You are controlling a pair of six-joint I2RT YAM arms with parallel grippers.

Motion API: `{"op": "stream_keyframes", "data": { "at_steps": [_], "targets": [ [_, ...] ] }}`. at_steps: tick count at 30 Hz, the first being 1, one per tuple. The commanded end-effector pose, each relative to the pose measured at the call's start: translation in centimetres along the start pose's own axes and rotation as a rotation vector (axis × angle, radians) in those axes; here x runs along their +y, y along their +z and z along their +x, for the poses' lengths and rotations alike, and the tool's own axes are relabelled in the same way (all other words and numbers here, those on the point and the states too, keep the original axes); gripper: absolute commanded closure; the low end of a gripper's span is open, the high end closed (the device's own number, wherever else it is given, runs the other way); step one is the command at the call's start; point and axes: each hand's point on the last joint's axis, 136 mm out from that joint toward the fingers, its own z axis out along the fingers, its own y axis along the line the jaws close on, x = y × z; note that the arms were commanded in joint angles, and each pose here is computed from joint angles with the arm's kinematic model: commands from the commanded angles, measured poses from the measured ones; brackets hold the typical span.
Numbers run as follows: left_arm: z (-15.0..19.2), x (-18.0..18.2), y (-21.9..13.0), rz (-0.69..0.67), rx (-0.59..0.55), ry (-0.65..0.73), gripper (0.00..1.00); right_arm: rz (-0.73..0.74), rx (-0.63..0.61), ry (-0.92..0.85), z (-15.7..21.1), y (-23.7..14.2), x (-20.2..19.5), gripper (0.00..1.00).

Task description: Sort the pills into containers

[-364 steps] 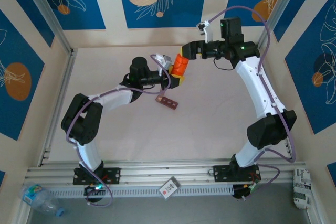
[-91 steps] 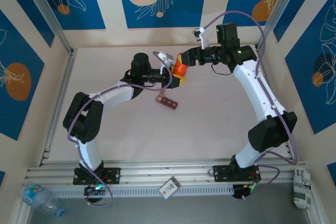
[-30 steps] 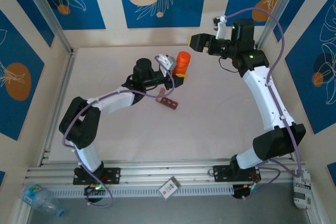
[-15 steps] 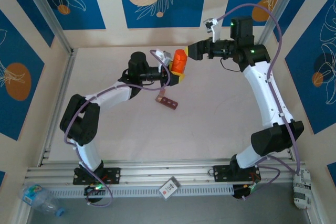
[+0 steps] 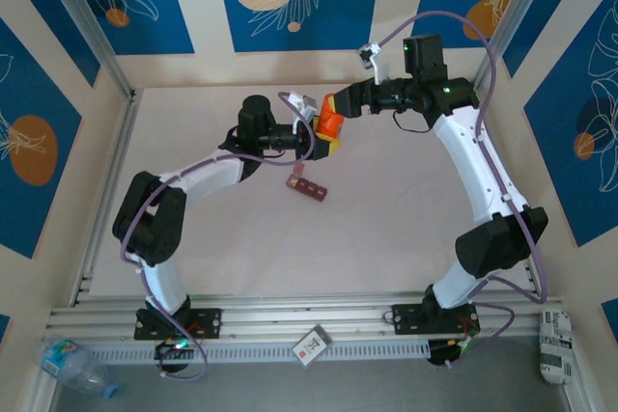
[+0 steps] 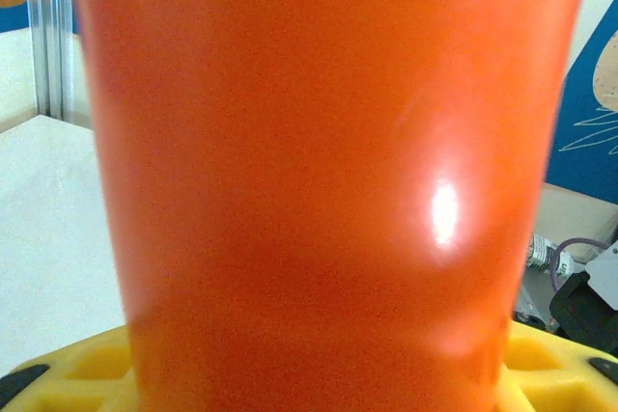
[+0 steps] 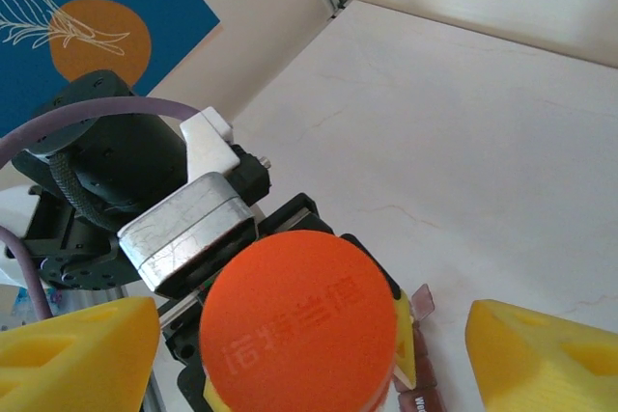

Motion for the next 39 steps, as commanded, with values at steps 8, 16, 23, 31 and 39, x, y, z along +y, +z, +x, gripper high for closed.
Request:
{"op": "stream_keyframes", "data": {
  "at_steps": [8, 16, 23, 31, 39],
  "targets": [
    [-1.5, -0.4, 0.0, 0.033, -0.022, 0.036, 1.00, -0.012, 0.025, -0.016, 0.0, 0.5, 0.8, 0.32],
    [-1.7, -0.3, 0.0, 0.031, -0.025, 0.040, 1.00, -0.014, 0.049, -0.007, 0.8, 1.1, 0.9, 0.43],
    [-2.8, -0.1, -0.3, -0.023, -0.046, 0.073, 1.00, 0.035, 0.061, 0.041, 2.0, 2.1, 0.2, 0.49],
    [-4.8, 0.2, -0.4, -0.235, -0.082, 0.219, 1.00, 0.188, -0.002, 0.205, 4.0, 3.4, -2.5, 0.55],
    [-4.9, -0.2, 0.6, -0.377, -0.096, 0.340, 1.00, 0.277, -0.047, 0.323, 6.3, 4.9, -3.8, 0.55]
  ]
}}
